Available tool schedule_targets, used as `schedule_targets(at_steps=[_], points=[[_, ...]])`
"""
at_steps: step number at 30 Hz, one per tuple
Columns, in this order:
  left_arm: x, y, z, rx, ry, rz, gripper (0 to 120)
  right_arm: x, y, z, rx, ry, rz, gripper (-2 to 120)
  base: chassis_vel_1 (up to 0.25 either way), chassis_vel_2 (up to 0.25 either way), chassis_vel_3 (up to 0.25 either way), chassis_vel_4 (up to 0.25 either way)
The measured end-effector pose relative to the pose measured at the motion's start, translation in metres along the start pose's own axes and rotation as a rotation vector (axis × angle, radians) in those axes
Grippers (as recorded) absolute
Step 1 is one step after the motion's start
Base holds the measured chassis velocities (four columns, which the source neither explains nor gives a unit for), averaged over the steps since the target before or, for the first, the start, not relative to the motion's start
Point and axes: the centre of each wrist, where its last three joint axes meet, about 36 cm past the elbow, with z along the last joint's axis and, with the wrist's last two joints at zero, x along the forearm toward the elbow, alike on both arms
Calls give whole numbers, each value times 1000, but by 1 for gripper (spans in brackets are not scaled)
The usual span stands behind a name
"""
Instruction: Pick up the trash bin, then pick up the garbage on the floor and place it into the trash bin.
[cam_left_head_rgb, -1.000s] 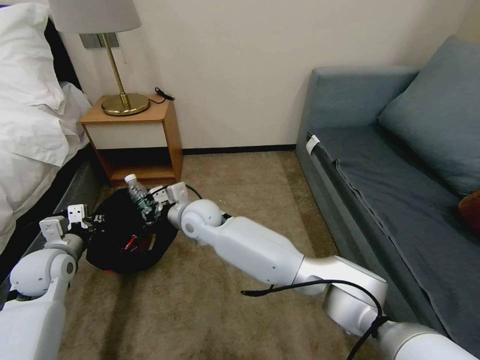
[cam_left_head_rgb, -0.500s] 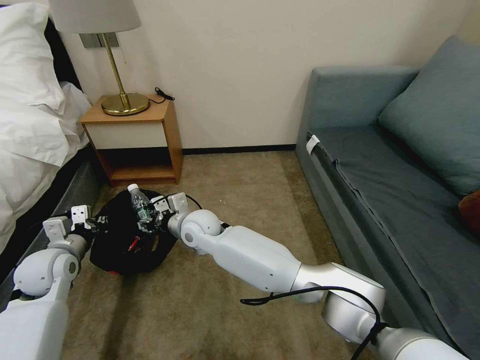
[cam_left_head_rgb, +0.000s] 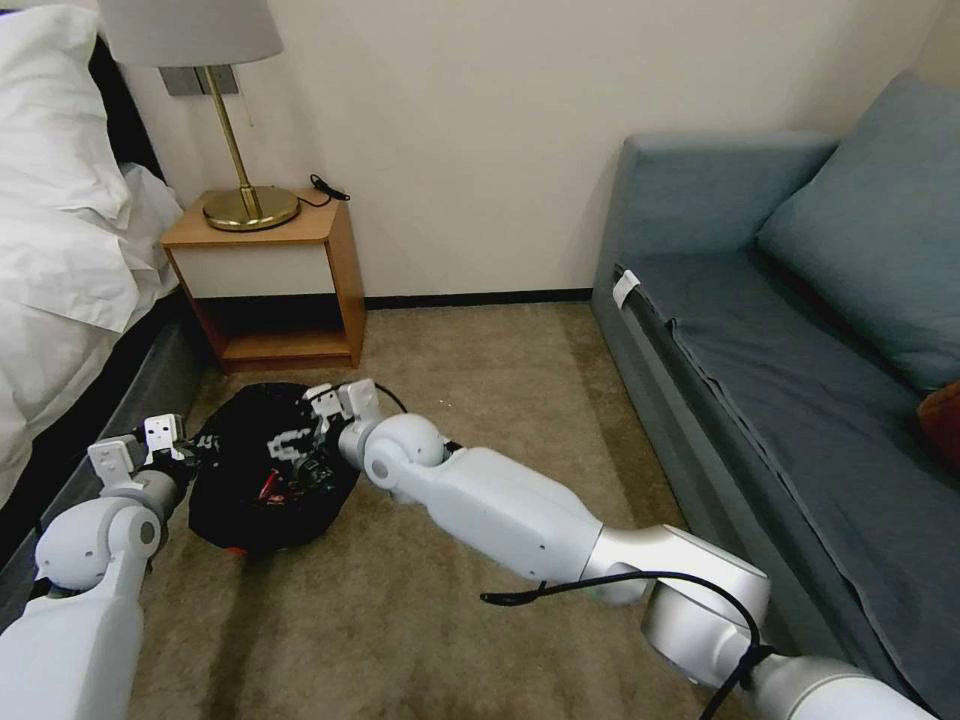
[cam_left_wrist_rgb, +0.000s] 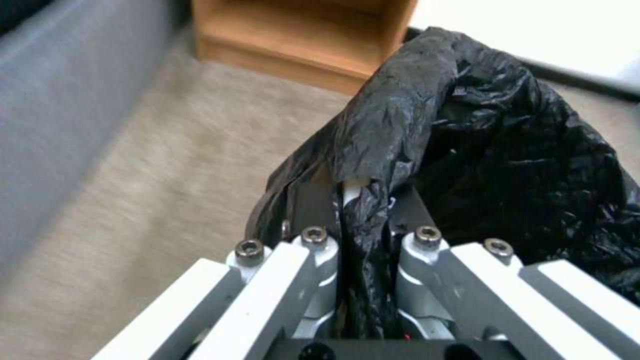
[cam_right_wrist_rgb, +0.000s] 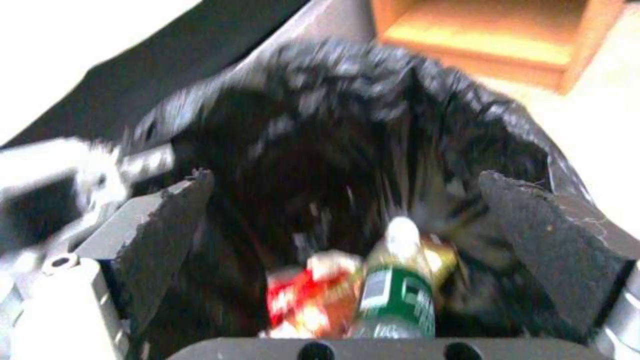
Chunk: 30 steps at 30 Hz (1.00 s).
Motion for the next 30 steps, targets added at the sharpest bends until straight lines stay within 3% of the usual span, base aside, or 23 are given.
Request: schedule_targets(at_steps=[2,5,9,13,23,26,30], points=[[-1,-2,-1,73,8,11,7,2,-9,-11,-6,-24,14,100,0,0,0,0],[-4,0,2,114,17,-3,7,4,-17,-17,-9,-38,27,100,0,0,0,0],[-7,2,5,126,24,-15,7,5,-20,-18,-10,-42,31,100,0,0,0,0],[-17,15,19,140,47,-59,7,5,-28,-11,-19,-44,38,100,0,0,0,0],[-26,32,31,146,77,-67,8,1,-25,1,-19,-36,24,100,0,0,0,0],[-26,34,32,138,81,-65,16,1,-25,-1,-17,-38,23,100,0,0,0,0],[-26,35,31,105,79,-81,36,1,-27,4,-17,-33,25,100,0,0,0,0]])
